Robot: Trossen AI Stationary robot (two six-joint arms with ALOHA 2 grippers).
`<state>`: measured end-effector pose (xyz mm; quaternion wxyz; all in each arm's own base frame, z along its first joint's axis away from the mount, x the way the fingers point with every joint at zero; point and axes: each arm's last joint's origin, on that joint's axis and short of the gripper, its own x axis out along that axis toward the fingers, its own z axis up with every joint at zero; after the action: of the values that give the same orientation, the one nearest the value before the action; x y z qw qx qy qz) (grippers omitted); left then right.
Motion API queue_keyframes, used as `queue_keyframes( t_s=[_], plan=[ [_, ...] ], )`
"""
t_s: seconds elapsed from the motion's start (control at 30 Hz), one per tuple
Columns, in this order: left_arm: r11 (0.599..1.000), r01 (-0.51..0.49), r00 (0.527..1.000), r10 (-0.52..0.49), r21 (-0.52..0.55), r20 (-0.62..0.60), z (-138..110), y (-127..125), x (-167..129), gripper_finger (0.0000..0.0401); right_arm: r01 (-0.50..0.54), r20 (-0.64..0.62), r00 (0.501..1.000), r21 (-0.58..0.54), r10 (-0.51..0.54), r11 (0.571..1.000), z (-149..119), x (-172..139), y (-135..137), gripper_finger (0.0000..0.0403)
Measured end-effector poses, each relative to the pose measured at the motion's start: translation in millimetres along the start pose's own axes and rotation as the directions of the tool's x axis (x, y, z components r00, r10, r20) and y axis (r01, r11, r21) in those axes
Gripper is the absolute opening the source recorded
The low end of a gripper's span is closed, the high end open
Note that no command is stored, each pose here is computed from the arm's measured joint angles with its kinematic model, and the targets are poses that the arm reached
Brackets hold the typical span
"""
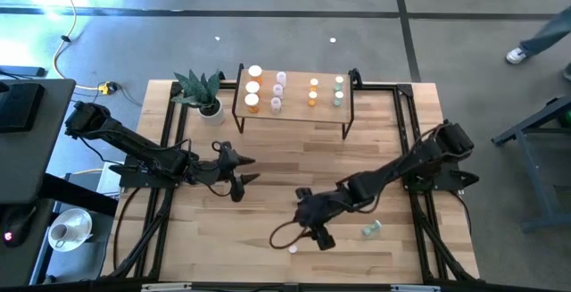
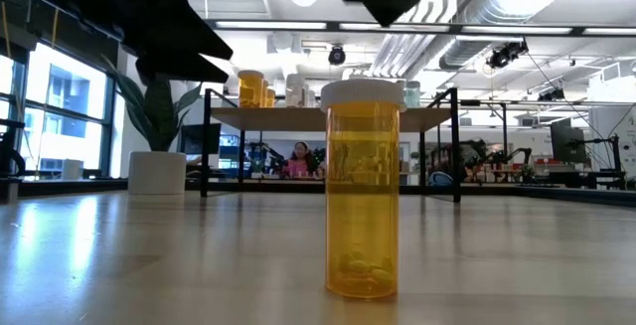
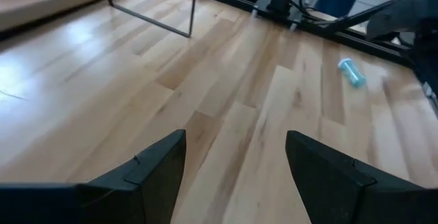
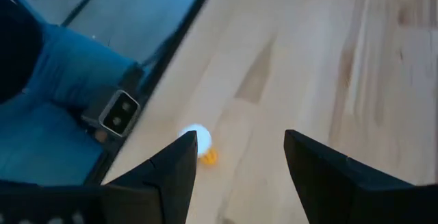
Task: Pick and place medicine bottles onto shelf by color
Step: Put the small orange pill bottle aligned with the other small orange pill bottles on the shelf
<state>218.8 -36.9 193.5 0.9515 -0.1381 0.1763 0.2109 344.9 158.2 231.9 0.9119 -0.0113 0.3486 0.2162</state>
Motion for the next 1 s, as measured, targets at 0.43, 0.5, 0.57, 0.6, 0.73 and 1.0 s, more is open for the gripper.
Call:
queue_keyframes(
  t_s=[0.43,0.5,0.57,0.6,0.73,1.0],
  plan=[
    [0.996,0.087,0.996,-0.087,-0.009,-0.014,-3,-10,-6,0.0241,-0.006,0.155,0.987,-0.197,0.037,0.980,-5,33,34,0.0210],
    [0.995,0.098,0.995,-0.098,-0.006,-0.016,-4,-12,-7,0.0241,0.031,0.148,0.989,-0.211,0.000,0.977,-10,40,37,0.0210],
    [0.994,0.108,0.994,-0.108,-0.002,-0.017,-5,-14,-8,0.0241,0.059,0.143,0.989,-0.212,-0.029,0.976,-14,46,39,0.0210],
    [0.994,0.111,0.994,-0.111,0.000,-0.019,-5,-15,-9,0.0241,0.063,0.144,0.989,-0.212,-0.032,0.975,-15,49,40,0.0210],
    [0.992,0.126,0.992,-0.125,0.002,-0.022,-7,-18,-11,0.0241,0.057,0.136,0.990,-0.196,-0.030,0.979,-21,59,41,0.0210],
    [0.990,0.138,0.990,-0.139,-0.014,-0.025,-8,-20,-13,0.0241,0.047,0.097,0.995,-0.151,-0.032,0.987,-31,71,40,0.0210]
  ],
)
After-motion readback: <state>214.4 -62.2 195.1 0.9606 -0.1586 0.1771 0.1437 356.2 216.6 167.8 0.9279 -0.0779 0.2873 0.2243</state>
